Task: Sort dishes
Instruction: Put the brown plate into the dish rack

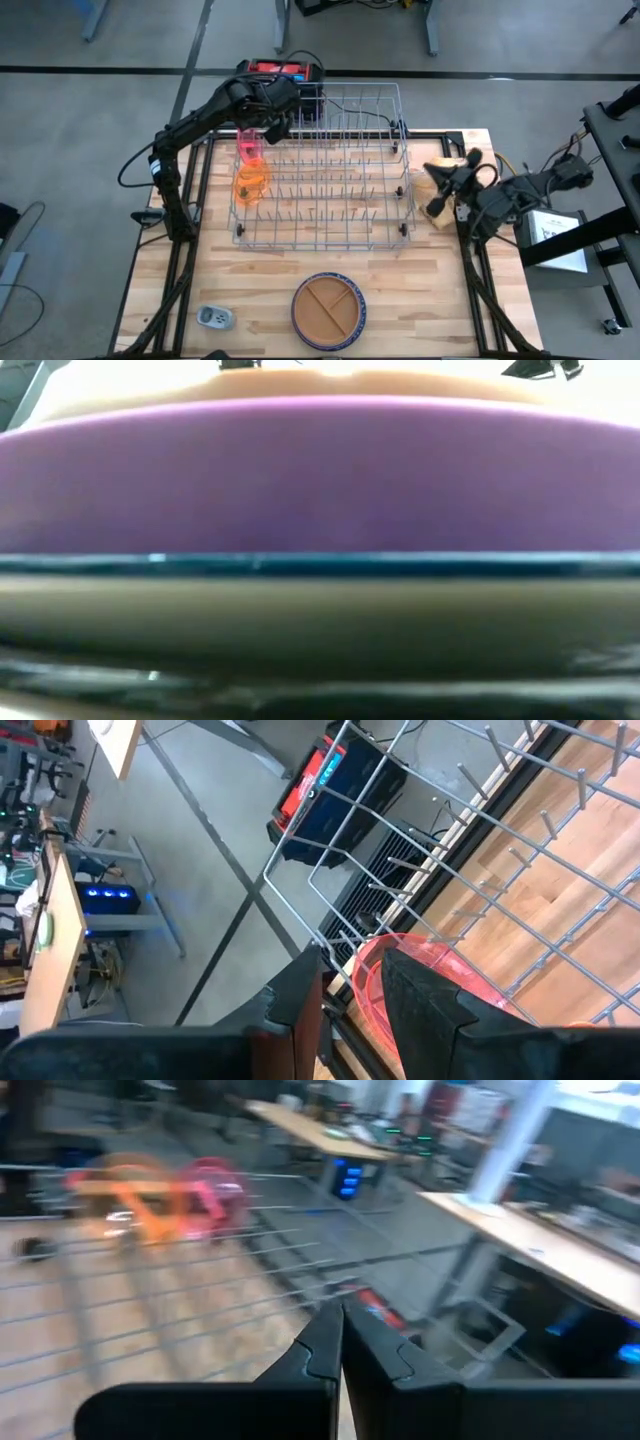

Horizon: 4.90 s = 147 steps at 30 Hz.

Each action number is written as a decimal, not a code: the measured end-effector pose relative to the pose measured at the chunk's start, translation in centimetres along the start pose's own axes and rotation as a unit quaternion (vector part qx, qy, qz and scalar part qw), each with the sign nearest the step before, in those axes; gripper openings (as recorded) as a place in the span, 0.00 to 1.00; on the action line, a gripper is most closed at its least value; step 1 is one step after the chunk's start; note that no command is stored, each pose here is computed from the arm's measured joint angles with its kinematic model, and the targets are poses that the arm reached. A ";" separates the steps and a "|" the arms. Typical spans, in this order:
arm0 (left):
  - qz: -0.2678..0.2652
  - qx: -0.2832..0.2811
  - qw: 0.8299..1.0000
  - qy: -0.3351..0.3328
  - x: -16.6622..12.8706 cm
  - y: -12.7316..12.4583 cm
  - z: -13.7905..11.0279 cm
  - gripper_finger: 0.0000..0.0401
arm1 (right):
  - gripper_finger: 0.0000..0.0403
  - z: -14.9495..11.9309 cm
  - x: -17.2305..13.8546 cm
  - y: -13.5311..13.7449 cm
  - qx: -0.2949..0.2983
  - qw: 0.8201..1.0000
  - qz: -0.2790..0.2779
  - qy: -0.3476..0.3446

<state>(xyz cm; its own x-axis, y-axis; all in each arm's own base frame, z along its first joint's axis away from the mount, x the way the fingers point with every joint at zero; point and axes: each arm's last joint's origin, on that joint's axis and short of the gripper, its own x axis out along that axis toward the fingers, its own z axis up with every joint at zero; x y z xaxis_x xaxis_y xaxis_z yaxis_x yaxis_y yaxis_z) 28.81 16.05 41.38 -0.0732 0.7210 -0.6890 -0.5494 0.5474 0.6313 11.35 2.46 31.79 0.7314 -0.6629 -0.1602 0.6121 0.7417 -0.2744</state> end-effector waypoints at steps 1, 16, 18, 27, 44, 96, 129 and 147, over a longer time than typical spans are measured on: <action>0.000 -0.002 1.000 -0.001 -0.1 0.2 -0.1 0.24 | 0.00 -0.1 0.0 -0.3 0.002 1.000 -0.016 0.002; -0.160 0.010 0.987 -0.034 -1.6 -1.4 0.1 0.24 | 0.00 -1.9 -0.6 -1.7 0.004 0.999 -0.018 0.032; -0.228 0.031 0.972 -0.050 -2.3 -2.3 0.2 0.24 | 0.00 -1.9 -0.6 -1.5 0.016 0.999 0.012 0.038; -0.294 0.206 0.922 -0.144 -7.2 -8.3 -0.5 0.24 | 0.00 -2.3 0.3 1.7 -0.026 0.985 0.159 0.060; -0.328 0.323 0.879 -0.128 -10.4 -16.2 -4.8 0.19 | 0.00 -2.1 1.4 5.6 0.004 0.953 0.288 0.093; -0.481 0.200 0.832 -0.193 -24.0 -28.0 -22.8 0.19 | 0.00 -5.6 -6.5 18.7 0.213 0.822 0.444 0.285; -0.289 0.256 0.889 -0.247 -19.6 -39.7 -29.2 0.19 | 0.11 -6.2 -3.9 29.5 0.223 0.883 0.243 0.334; -0.273 0.211 0.905 -0.248 -18.3 -41.7 -29.7 0.19 | 0.32 -5.9 0.0 30.3 0.201 0.898 0.204 0.334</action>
<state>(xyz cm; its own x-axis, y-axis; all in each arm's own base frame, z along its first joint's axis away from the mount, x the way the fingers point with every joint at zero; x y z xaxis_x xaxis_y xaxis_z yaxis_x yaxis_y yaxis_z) 28.34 -32.61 17.08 0.5540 0.3396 -0.7602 -0.0167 0.9174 0.3976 28.11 24.32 17.93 0.6574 -0.1410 -0.7402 0.4912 0.8252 0.2790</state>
